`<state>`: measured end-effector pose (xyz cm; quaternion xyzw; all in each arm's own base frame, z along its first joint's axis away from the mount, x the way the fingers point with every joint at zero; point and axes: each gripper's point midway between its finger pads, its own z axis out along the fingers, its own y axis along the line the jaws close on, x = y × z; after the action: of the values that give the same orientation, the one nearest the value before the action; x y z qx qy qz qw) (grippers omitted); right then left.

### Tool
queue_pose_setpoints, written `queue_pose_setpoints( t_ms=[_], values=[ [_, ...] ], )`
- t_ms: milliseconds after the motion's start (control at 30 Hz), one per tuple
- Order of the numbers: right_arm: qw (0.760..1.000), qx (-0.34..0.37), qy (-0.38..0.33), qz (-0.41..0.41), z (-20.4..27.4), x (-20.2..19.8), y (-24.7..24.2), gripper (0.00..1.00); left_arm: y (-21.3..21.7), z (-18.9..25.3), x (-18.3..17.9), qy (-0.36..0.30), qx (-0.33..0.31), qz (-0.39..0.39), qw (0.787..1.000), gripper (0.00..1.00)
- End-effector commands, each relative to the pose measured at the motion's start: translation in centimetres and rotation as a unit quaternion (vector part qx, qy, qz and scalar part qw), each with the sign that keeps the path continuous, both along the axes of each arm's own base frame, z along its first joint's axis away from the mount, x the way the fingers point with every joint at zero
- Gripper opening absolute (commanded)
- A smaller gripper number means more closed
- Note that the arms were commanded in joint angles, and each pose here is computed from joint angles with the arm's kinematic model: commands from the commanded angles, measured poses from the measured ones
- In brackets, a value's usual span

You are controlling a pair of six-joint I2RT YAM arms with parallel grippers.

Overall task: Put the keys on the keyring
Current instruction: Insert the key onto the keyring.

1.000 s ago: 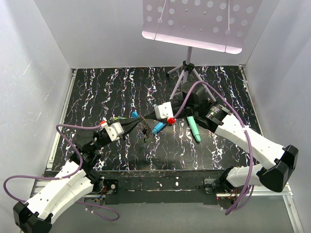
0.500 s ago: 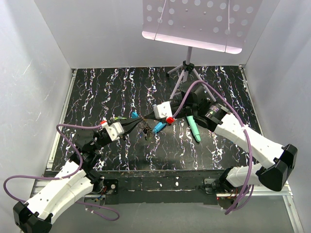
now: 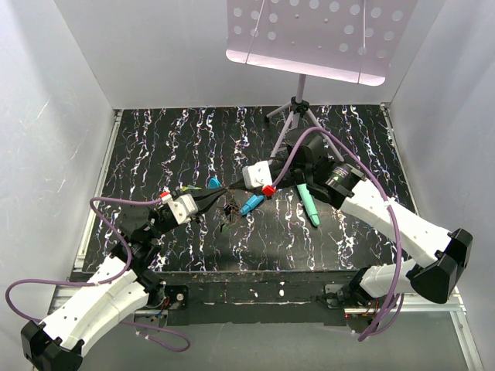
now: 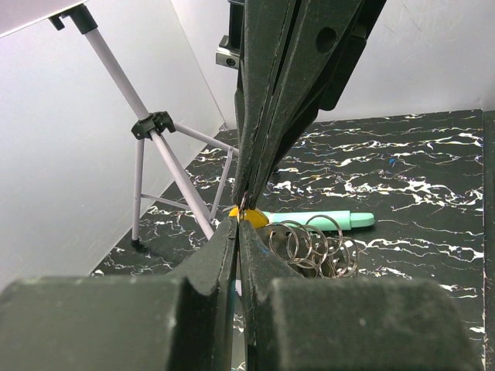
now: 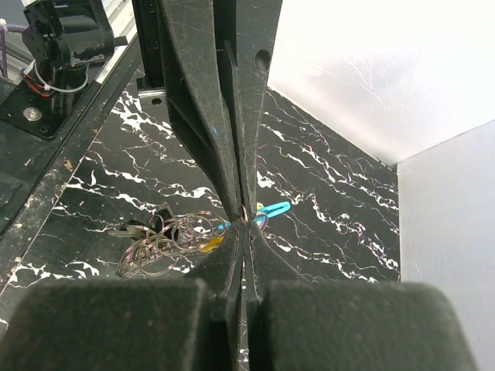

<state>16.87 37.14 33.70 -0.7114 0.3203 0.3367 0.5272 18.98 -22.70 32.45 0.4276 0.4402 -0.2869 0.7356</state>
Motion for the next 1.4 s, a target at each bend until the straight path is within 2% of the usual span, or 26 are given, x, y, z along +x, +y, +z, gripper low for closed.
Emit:
queue_pose_setpoints(
  t_ms=[0, 800, 1367],
  values=[
    [0.999, 0.025, -0.019, 0.025, 2.4, -1.1, 0.9, 0.01, -0.1, 2.4, -0.9, -0.034, -0.015, -0.016, 0.999, 0.00],
    [0.999, 0.017, -0.011, 0.035, 2.2, -1.6, 1.0, 0.01, -0.2, 2.2, -0.8, -0.026, -0.008, -0.016, 1.000, 0.00],
    [0.999, -0.002, -0.027, 0.034, 1.4, -1.6, 0.4, 0.01, 0.3, 3.0, -0.7, -0.020, -0.029, -0.004, 0.999, 0.00]
  ],
)
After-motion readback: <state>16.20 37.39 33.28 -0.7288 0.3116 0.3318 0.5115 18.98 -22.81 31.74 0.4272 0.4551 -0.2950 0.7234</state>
